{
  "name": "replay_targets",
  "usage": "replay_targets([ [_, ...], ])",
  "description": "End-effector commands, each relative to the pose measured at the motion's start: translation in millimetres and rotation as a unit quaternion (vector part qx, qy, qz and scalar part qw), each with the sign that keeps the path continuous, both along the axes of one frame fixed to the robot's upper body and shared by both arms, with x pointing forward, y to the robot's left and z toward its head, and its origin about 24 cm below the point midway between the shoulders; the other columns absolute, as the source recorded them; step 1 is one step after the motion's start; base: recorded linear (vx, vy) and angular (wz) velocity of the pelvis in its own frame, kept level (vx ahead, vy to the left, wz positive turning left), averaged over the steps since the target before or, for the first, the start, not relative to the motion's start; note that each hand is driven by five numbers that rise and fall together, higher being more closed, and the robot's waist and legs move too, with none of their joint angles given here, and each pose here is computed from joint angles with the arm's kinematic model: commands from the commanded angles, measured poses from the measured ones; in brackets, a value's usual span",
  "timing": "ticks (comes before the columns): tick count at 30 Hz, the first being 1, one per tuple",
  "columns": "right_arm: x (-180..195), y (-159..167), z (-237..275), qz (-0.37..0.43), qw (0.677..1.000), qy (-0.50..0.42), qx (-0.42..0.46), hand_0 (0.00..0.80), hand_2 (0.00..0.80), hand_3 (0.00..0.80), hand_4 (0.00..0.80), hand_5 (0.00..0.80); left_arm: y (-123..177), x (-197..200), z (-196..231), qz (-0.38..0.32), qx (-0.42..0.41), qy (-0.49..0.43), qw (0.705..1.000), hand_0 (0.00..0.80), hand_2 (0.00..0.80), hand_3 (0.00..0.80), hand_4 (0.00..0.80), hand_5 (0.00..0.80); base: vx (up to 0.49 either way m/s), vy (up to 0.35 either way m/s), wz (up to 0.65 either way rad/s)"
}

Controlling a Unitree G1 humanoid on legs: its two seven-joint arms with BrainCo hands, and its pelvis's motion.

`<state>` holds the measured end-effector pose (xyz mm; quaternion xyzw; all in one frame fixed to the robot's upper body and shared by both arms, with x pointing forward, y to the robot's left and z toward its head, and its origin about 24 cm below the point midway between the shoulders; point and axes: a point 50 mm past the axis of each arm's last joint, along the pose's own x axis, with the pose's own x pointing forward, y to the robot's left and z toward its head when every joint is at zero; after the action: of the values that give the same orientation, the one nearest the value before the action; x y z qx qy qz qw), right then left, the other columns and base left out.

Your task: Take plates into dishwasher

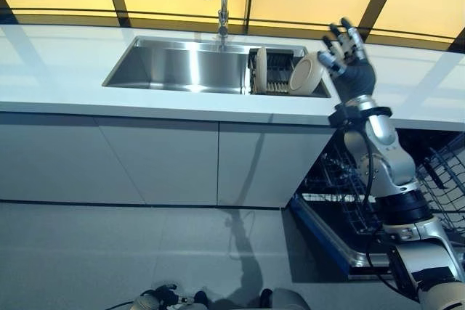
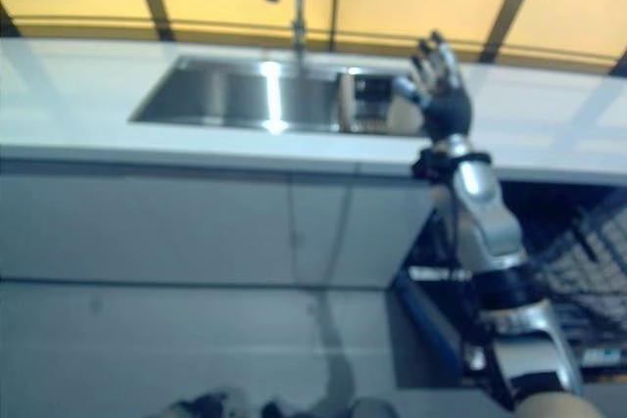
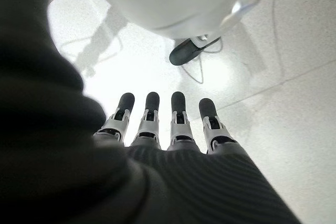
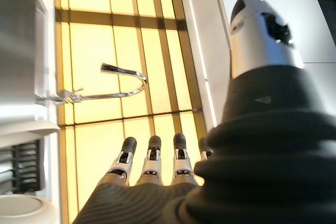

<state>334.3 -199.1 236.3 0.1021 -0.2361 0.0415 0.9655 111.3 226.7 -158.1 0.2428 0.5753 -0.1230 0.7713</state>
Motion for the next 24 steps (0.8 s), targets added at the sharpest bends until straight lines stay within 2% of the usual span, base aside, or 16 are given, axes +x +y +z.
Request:
replay_targets([
  [1,-10,-1,72,-0.007,0.992,-0.126,-0.013,0.0,0.0,0.0,0.0,0.0,21,-19,-1,-0.001,0.032,0.049,0.998,0.0,0.0,0.0,0.0,0.0,0.451,-0.048,0.13],
  [6,-10,-13,69,-0.029,0.993,-0.106,-0.031,0.0,0.0,0.0,0.0,0.0,17,-34,-5,0.0,0.031,0.063,0.998,0.0,0.0,0.0,0.0,0.0,0.51,-0.068,0.54],
  [12,-9,-18,63,-0.045,0.995,-0.08,-0.042,0.0,0.0,0.0,0.0,0.0,20,-45,-6,0.008,0.031,0.076,0.997,0.0,0.0,0.0,0.0,0.0,0.562,-0.153,0.05],
  [14,-8,-12,63,-0.032,0.996,-0.074,-0.04,0.0,0.0,0.0,0.0,0.0,24,-51,-6,0.037,0.033,0.08,0.996,0.0,0.0,0.0,0.0,0.0,0.655,-0.26,0.35],
  [16,-8,-5,58,-0.026,0.997,-0.062,-0.045,0.0,0.0,0.0,0.0,0.0,24,-53,-6,0.035,0.027,0.08,0.996,0.0,0.0,0.0,0.0,0.0,0.524,-0.24,0.36],
  [18,-7,5,46,-0.016,0.997,-0.048,-0.055,0.0,0.0,0.0,0.0,0.0,18,-51,-7,0.021,0.01,0.061,0.998,0.0,0.0,0.0,0.0,0.0,0.557,-0.292,0.51],
  [20,-9,6,40,-0.016,0.997,-0.047,-0.065,0.0,0.0,0.0,0.0,0.0,13,-42,-6,0.035,-0.002,0.034,0.999,0.0,0.0,0.0,0.0,0.0,0.435,-0.245,0.29],
  [22,-10,6,38,-0.022,0.997,-0.047,-0.066,0.0,0.0,0.0,0.0,0.0,9,-31,-4,0.046,-0.011,0.012,0.999,0.0,0.0,0.0,0.0,0.0,0.33,-0.206,-0.3],
  [24,-12,4,37,-0.033,0.996,-0.05,-0.063,0.0,0.0,0.0,0.0,0.0,2,-13,-1,0.028,-0.023,-0.017,0.999,0.0,0.0,0.0,0.0,0.0,0.299,-0.132,-0.27],
])
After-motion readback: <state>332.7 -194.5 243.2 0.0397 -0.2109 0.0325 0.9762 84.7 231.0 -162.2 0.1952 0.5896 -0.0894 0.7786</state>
